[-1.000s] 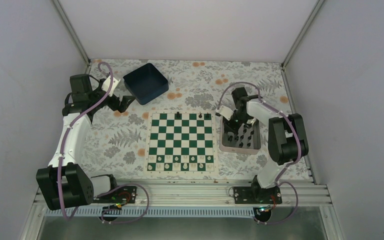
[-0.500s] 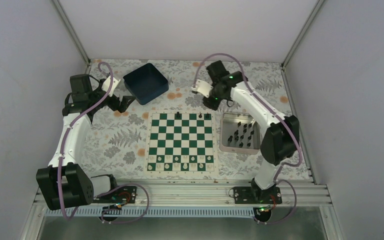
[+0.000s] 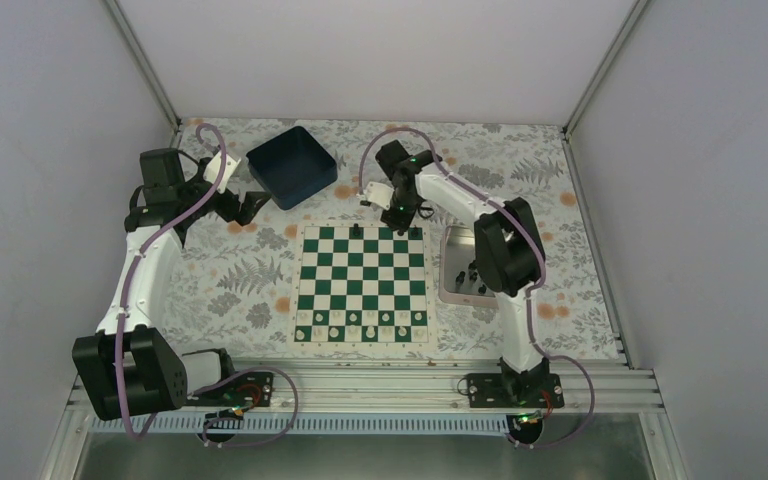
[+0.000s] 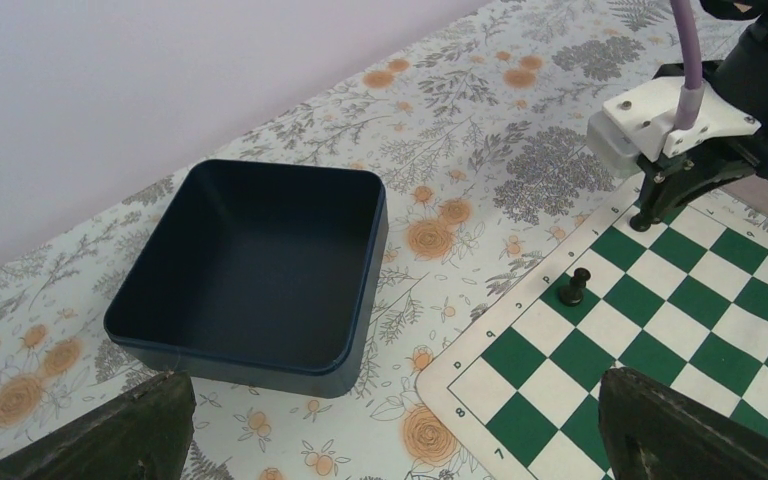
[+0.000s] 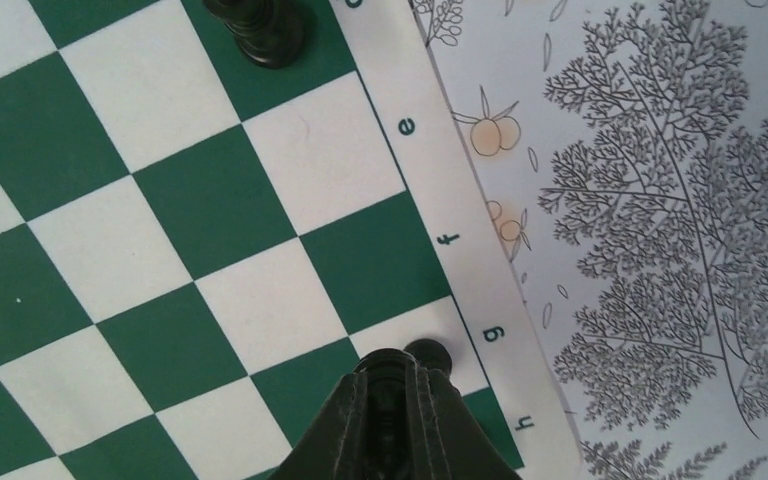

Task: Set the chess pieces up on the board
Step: Place the chess piece on the chessboard.

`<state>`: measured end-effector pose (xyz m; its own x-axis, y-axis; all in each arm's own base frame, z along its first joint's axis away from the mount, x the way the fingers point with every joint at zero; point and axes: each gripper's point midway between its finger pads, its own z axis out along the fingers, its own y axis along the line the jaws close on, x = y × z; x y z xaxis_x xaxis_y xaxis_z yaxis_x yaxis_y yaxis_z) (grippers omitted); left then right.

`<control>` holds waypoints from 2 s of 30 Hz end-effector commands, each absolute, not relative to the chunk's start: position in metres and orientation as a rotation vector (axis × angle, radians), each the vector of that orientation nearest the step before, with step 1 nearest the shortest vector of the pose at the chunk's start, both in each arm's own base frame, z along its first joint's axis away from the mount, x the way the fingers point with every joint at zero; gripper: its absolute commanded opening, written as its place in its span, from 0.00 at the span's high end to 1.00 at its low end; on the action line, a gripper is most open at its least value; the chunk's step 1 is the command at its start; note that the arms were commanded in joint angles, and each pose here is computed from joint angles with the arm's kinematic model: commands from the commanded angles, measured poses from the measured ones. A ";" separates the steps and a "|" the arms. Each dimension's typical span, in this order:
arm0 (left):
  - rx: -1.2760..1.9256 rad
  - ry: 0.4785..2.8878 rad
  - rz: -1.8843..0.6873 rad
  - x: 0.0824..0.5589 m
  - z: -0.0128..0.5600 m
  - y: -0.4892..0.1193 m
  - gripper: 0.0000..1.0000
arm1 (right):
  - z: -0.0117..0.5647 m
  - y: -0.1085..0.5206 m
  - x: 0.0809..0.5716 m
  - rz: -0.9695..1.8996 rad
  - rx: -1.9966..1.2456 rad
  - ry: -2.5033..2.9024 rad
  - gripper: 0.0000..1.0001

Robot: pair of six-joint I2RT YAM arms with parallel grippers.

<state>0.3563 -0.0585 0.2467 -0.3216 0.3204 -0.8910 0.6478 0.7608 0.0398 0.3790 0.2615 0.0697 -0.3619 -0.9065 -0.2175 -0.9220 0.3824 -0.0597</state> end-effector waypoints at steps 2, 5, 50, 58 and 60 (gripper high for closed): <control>0.763 1.903 -0.388 0.354 0.249 -0.060 0.00 | 0.065 0.284 0.376 0.163 -1.650 2.389 0.92; 0.762 1.903 -0.387 0.354 0.249 -0.060 0.00 | 0.057 0.289 0.375 0.172 -1.660 2.391 0.92; 0.769 1.912 -0.409 0.355 0.245 -0.062 0.00 | 0.079 0.277 0.395 0.058 -1.565 2.364 0.62; 0.771 1.900 -0.402 0.353 0.250 -0.062 0.00 | 0.142 0.229 0.369 0.057 -1.450 2.339 0.58; 0.770 1.900 -0.401 0.353 0.250 -0.062 0.00 | 0.147 0.206 0.354 0.055 -1.435 2.361 0.56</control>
